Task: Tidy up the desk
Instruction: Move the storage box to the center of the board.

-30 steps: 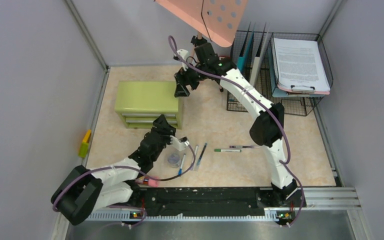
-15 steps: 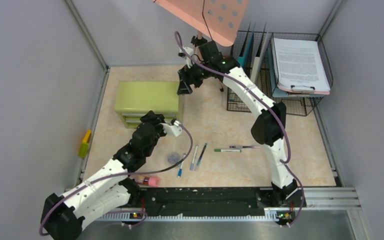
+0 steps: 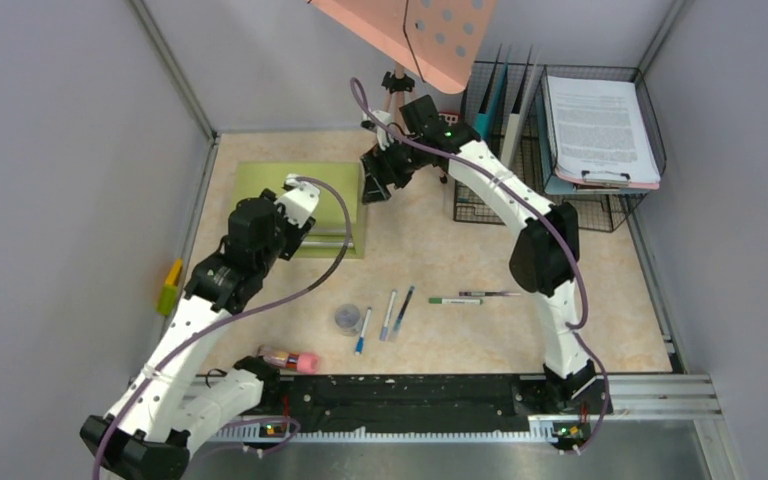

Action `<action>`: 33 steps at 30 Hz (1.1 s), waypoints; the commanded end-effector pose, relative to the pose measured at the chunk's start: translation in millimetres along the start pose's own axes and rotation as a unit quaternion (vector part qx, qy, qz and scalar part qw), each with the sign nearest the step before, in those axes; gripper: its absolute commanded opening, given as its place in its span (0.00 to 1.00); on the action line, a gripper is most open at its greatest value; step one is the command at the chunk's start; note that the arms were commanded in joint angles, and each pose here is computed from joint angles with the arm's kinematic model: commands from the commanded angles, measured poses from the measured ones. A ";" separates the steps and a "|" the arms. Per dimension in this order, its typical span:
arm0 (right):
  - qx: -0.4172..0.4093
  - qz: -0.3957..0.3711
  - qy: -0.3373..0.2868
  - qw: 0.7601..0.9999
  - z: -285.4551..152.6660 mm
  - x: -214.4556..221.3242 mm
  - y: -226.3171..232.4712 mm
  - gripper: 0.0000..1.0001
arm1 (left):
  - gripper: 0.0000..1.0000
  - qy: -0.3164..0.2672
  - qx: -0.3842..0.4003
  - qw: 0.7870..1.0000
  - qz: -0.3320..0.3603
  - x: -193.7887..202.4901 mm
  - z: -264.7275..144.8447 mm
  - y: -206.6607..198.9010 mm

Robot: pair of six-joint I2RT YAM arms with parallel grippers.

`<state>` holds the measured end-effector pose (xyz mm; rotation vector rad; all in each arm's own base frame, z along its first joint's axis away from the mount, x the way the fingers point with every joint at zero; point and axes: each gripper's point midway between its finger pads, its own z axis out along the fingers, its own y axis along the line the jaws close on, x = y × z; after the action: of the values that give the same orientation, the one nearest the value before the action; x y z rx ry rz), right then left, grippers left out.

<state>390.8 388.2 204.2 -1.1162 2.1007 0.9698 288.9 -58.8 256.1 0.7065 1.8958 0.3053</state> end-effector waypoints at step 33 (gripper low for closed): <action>0.003 -0.045 -0.002 0.999 25.4 -0.3 49.5 0.87 | 0.74 0.023 -0.137 0.873 -0.467 32.7 17.8 141.0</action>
<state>351.0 409.3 185.4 -1.2081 2.0895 0.8549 319.5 78.5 275.7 -0.4150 2.0727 0.0997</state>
